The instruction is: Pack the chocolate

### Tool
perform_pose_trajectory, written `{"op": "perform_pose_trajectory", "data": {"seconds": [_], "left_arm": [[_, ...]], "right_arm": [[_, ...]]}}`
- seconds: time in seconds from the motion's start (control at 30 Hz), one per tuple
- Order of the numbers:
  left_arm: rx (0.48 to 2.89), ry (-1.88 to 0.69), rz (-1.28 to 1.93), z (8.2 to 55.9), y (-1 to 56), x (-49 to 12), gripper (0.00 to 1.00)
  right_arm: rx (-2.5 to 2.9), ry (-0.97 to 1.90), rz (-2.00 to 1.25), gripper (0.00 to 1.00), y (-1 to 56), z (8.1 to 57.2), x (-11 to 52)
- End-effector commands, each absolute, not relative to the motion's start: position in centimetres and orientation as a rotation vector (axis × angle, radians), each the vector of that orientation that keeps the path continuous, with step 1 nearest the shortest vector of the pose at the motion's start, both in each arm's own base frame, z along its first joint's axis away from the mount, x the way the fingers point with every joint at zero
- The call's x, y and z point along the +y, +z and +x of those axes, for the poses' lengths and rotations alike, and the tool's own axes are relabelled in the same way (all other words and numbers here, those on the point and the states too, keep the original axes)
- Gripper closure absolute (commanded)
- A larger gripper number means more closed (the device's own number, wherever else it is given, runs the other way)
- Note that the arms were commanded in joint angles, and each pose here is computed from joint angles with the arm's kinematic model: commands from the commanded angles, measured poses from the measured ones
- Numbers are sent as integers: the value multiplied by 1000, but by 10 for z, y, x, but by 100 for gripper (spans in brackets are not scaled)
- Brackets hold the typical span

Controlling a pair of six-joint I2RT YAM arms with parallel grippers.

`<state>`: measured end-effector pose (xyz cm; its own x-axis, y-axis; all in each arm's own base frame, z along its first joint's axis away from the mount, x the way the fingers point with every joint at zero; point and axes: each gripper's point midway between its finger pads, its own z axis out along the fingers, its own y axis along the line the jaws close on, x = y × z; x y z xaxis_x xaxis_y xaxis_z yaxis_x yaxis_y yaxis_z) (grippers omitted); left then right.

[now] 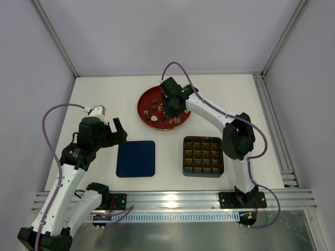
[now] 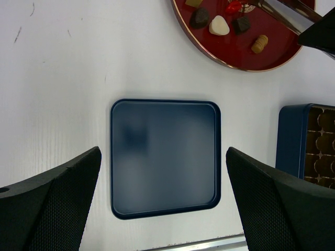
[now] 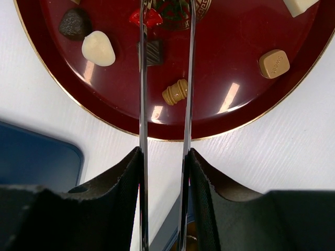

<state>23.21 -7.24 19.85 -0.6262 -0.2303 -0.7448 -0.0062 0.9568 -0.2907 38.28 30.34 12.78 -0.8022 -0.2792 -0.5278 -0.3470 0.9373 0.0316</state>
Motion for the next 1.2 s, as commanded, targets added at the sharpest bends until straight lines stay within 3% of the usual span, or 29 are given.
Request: {"op": "perform_pose_trajectory", "data": {"seconds": [0.0,0.17,1.17], "left_arm": [[2193,-342,-135,236,205,-76,0],[2195,-342,-135,236,205,-76,0],[2194,-339,-137,236,205,-75,0]], "right_arm": [[2513,192,-440,58,143,389,311],[2517,185,-442,63,141,390,311],[2465,125,-415,63,169,386,289]]}}
